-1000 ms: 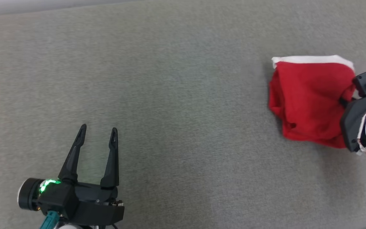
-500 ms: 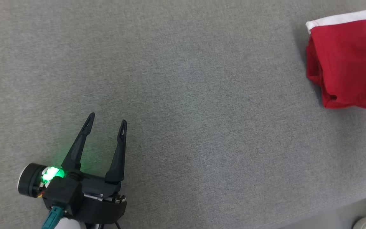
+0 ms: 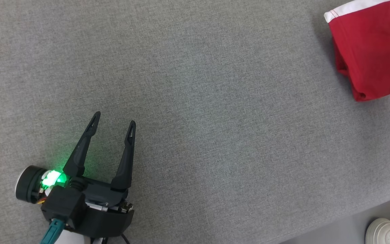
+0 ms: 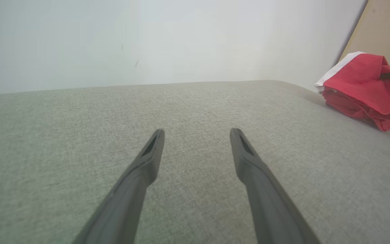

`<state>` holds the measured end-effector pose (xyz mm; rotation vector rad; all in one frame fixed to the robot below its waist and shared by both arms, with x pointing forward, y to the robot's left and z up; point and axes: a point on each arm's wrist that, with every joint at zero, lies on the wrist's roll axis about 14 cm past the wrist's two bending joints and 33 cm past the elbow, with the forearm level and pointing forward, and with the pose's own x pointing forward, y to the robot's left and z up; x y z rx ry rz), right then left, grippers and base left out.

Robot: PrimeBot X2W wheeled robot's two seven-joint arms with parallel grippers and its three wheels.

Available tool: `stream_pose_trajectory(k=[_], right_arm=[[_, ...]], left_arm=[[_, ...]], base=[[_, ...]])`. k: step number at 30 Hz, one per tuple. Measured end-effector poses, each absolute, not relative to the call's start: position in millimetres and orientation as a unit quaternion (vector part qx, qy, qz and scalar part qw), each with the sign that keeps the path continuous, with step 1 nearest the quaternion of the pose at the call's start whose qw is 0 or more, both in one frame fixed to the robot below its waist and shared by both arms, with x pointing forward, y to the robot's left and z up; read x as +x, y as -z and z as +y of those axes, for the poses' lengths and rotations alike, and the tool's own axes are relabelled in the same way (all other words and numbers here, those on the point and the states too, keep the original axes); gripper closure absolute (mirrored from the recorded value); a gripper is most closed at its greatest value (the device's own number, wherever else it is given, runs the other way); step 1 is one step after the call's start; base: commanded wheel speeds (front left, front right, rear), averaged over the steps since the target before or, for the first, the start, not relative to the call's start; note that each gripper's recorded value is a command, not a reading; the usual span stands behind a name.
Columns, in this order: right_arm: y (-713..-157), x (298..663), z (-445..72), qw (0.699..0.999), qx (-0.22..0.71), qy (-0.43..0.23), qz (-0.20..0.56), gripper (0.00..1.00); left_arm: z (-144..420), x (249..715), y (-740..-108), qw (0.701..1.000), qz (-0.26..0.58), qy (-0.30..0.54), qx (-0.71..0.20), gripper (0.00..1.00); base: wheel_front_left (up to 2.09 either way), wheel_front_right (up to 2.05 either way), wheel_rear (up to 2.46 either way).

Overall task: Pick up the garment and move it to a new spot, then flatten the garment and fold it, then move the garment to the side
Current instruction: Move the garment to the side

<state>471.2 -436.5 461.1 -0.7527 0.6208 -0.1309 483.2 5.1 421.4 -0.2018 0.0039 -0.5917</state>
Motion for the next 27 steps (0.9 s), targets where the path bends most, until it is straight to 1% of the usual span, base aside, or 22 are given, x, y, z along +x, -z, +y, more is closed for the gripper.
stream_pose_trajectory(k=[5, 6, 7, 8, 16, 18, 22, 27], right_arm=[[-467.3, 473.0, -440.7, 0.878, -0.376, 0.067, 0.288, 1.00], [-468.5, 473.3, -441.4, 0.880, -0.375, 0.069, 0.285, 0.83], [-469.9, 473.6, -441.7, 0.882, -0.373, 0.071, 0.281, 0.58], [-470.5, 474.3, -440.0, 0.884, -0.371, 0.070, 0.276, 0.00], [-482.1, 478.0, -426.9, 0.904, -0.354, 0.066, 0.232, 0.00], [-485.0, 478.4, -414.9, 0.915, -0.340, 0.056, 0.212, 0.00], [-488.5, 476.0, -396.1, 0.926, -0.326, 0.036, 0.187, 0.00], [-495.2, 470.6, -364.6, 0.954, -0.265, 0.018, 0.139, 0.00]], left_arm=[[4.0, 483.2, -418.8, 0.951, 0.005, 0.292, -0.101, 0.00], [4.0, 483.3, -418.6, 0.951, 0.006, 0.292, -0.101, 0.00], [3.8, 483.2, -418.7, 0.951, 0.006, 0.292, -0.102, 0.00], [3.6, 483.0, -418.7, 0.951, 0.006, 0.292, -0.102, 0.00], [7.5, 480.9, -428.6, 0.954, 0.002, 0.283, -0.104, 0.00], [13.1, 479.6, -436.0, 0.957, -0.003, 0.273, -0.103, 0.00], [23.5, 474.7, -445.8, 0.962, -0.007, 0.255, -0.101, 0.00], [46.7, 462.2, -451.0, 0.972, 0.000, 0.218, -0.091, 0.00]], base=[[0.00, 0.00, 0.00], [0.00, 0.00, 0.00], [0.00, 0.00, 0.00], [0.00, 0.00, 0.00], [0.00, 0.00, 0.00], [0.00, 0.00, 0.00], [0.00, 0.00, 0.00], [0.00, 0.00, 0.00]])
